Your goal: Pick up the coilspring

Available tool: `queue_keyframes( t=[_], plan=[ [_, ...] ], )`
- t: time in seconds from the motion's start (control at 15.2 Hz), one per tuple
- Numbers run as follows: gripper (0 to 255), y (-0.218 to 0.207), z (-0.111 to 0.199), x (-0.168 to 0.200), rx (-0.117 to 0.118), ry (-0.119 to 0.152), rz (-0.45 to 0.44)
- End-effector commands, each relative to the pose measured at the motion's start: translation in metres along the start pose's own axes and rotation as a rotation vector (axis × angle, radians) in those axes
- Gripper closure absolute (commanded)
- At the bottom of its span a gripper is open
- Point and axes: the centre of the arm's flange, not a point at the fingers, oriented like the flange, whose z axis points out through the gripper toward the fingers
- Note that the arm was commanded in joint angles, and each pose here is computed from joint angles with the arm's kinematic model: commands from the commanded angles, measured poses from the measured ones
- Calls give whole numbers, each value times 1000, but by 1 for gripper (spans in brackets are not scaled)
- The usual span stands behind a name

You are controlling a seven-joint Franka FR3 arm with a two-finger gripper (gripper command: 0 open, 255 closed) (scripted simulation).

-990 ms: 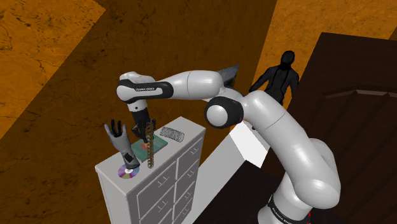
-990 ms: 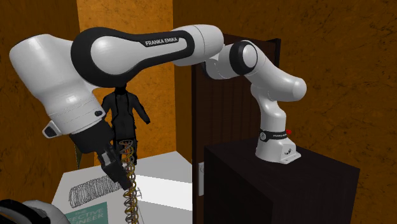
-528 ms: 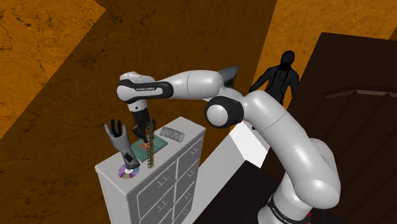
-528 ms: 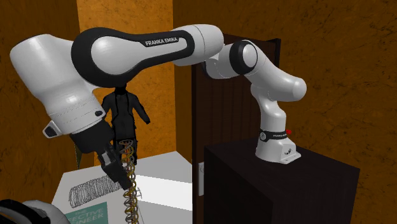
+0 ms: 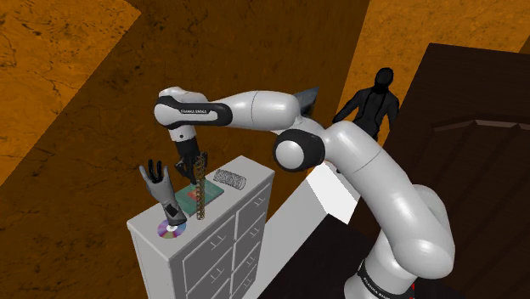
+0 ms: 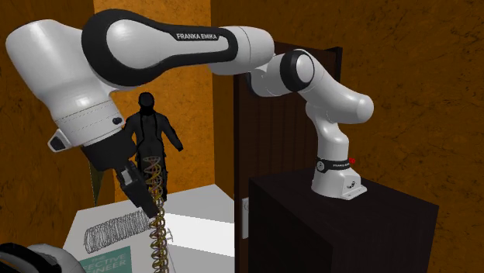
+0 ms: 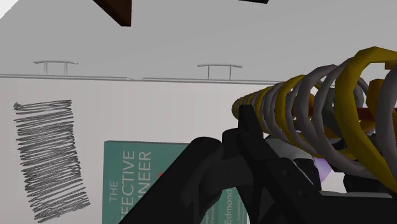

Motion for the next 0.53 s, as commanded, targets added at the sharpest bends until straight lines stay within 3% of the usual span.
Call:
queue_keyframes(
  t=[0.0,0.46],
  plan=[
    [255,-1,-10,-5,0,0,0],
    [255,-2,-44,-20,0,0,0]
  ],
)
